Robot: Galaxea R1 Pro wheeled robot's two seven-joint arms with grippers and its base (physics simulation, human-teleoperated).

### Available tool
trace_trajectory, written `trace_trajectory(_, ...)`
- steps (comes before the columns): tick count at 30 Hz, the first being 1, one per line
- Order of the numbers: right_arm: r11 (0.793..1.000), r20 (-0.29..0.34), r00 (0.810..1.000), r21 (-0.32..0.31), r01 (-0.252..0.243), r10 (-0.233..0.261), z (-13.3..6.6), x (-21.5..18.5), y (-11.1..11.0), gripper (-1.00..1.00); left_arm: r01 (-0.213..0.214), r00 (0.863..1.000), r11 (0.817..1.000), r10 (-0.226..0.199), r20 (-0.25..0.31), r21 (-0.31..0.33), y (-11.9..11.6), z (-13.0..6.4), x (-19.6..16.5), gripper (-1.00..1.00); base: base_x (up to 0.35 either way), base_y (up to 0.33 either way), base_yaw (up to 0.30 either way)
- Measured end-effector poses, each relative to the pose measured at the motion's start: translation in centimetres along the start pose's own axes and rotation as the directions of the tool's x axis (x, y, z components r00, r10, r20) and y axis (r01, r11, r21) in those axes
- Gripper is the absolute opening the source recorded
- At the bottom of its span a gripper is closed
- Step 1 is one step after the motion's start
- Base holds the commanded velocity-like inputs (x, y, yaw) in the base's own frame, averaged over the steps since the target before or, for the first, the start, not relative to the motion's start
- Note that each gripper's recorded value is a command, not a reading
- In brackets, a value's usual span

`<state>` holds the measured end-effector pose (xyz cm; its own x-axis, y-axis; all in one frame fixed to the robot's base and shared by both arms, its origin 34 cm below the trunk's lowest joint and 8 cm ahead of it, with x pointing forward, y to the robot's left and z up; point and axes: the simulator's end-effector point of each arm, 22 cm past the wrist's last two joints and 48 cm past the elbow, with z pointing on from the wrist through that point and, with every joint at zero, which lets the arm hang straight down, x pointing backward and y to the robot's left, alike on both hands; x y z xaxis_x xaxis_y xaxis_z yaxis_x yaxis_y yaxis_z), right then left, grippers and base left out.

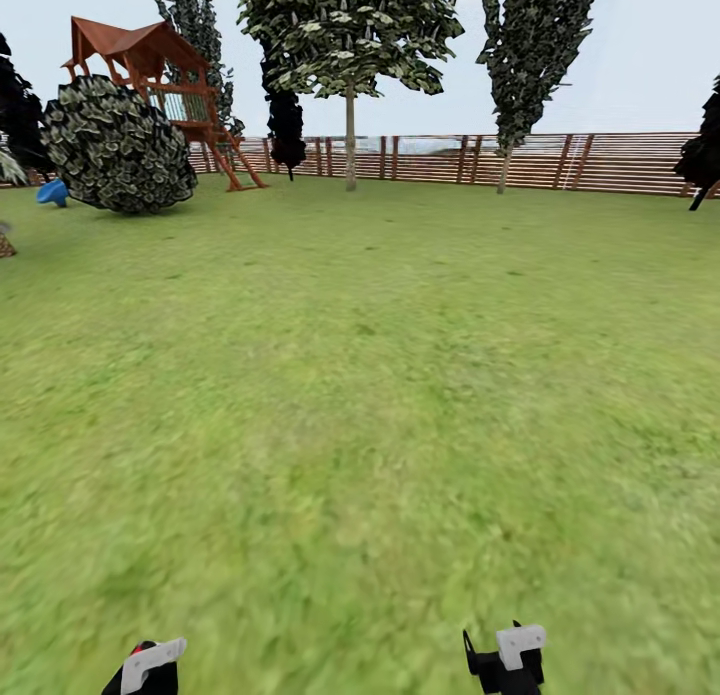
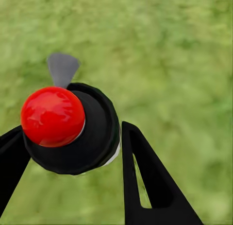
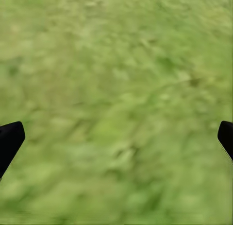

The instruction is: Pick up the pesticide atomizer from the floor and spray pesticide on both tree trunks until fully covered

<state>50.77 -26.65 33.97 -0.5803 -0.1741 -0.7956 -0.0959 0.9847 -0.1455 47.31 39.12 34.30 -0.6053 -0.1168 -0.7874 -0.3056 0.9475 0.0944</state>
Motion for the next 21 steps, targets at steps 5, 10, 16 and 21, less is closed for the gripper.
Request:
trace_trajectory(5, 1.0, 0.0, 1.0, 0.0, -0.002, 0.002, 0.0, -0.02, 0.1, 1.0, 0.0, 1.0, 1.0, 0.0, 0.0, 0.0, 0.01, 0.0, 0.01, -1.0, 0.34, 0.0, 0.104)
trace_trajectory(10, 1.0, 0.0, 1.0, 0.001, -0.001, 0.001, 0.0, 0.0, -0.01, 1.0, 0.0, 1.0, 1.0, 0.0, 0.0, 0.0, 0.0, 0.0, 0.0, -1.0, 0.34, 0.0, 0.026)
trace_trajectory(16, 1.0, 0.0, 1.0, 0.001, -0.001, 0.001, 0.0, 0.0, -0.02, 1.0, 0.0, 1.0, 1.0, 0.0, 0.0, 0.0, 0.0, 0.0, 0.0, -1.0, 0.34, 0.0, 0.001)
trace_trajectory(21, 1.0, 0.0, 1.0, 0.001, -0.001, 0.001, 0.0, 0.0, -0.01, 1.0, 0.0, 1.0, 1.0, 0.0, 0.0, 0.0, 0.0, 0.0, 0.0, -1.0, 0.34, 0.0, 0.0)
